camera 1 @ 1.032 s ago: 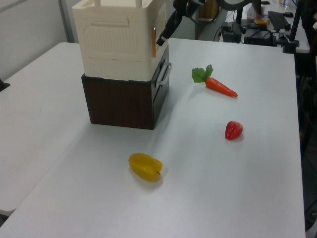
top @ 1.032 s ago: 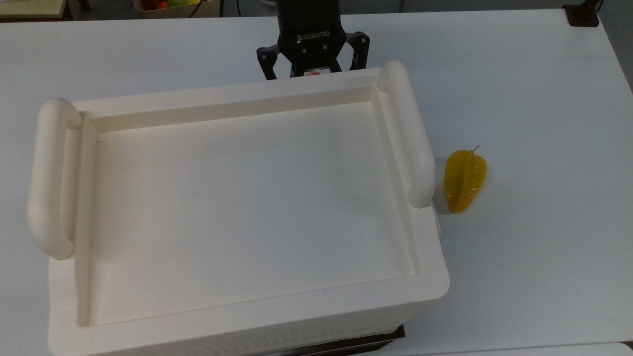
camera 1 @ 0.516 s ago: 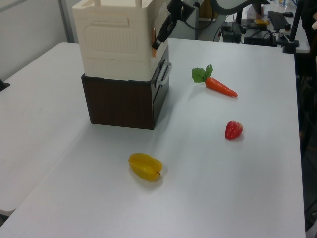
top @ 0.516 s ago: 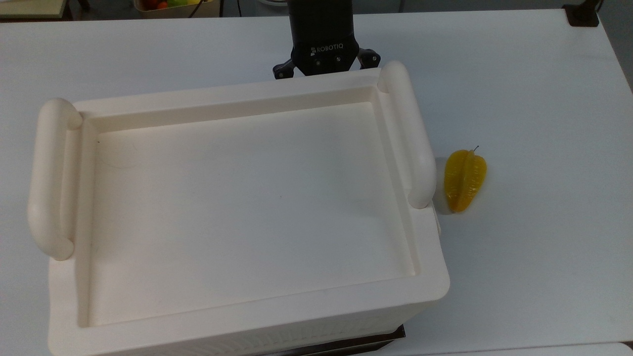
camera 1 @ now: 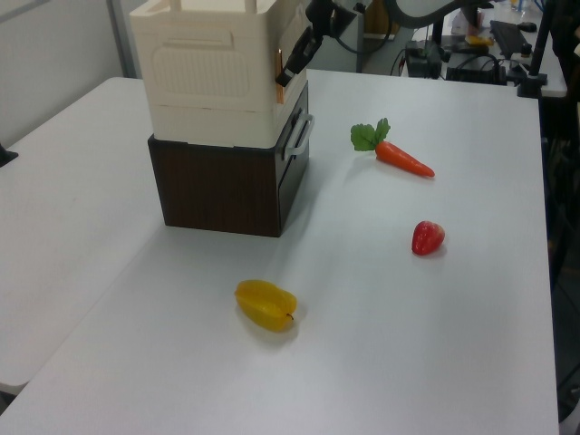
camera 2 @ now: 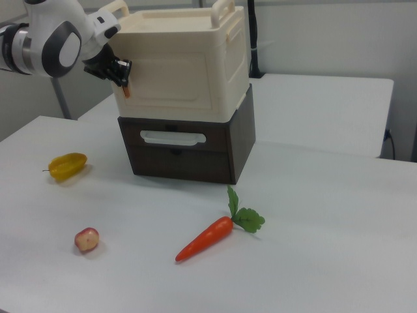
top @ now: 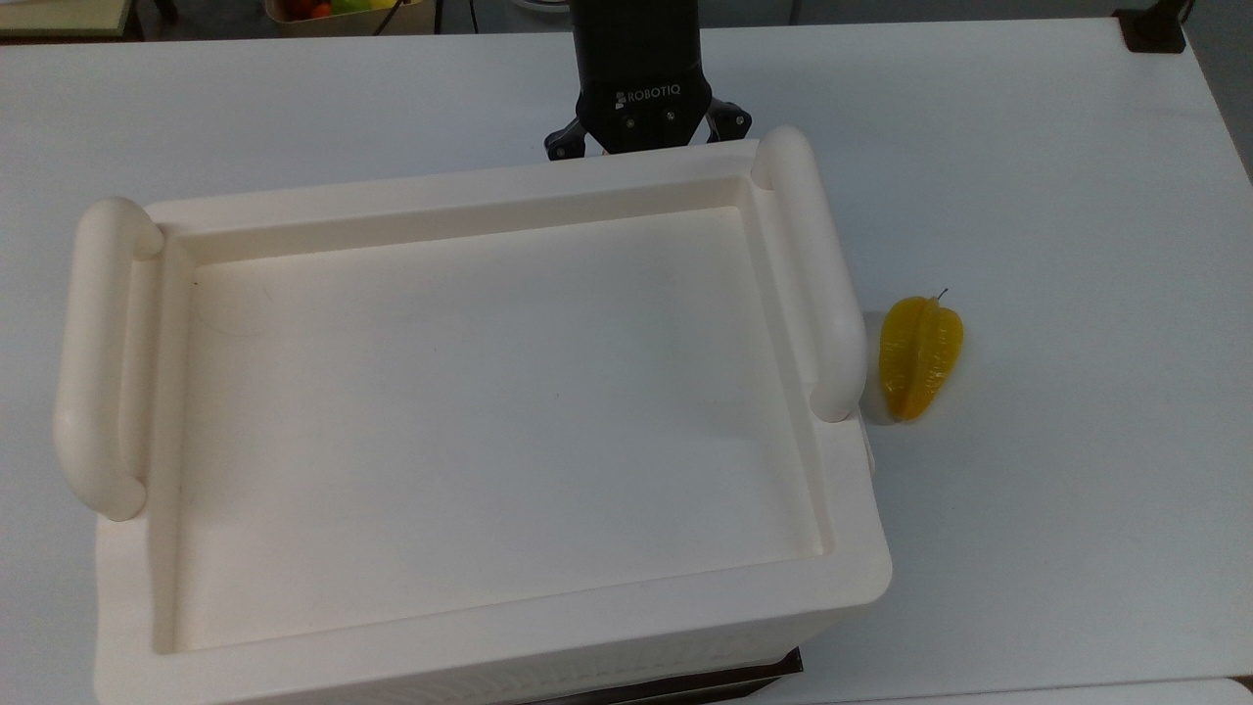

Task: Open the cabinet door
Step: 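Pull the cabinet door edge outward, swinging the door open on its hinge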

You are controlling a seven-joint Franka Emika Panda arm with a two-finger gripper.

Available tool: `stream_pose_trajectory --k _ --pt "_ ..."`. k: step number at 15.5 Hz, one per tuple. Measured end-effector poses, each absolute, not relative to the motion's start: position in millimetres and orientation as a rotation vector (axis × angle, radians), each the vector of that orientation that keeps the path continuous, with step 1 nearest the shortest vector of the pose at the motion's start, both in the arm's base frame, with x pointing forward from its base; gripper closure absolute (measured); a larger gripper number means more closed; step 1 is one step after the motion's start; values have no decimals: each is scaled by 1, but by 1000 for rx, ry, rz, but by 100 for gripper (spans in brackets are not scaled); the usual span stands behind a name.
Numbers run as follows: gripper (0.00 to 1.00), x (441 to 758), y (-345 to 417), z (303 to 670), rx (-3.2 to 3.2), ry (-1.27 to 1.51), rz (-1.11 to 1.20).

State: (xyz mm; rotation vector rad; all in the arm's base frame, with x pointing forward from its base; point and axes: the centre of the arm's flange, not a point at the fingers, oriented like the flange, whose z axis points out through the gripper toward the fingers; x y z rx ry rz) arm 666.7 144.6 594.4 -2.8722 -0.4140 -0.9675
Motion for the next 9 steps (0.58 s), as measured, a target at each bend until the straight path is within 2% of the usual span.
stream_pose_trajectory --k 4,9 --pt "86 665 143 595 -2878 -414 -948" --pt "86 640 125 613 -2923 -490 -738"
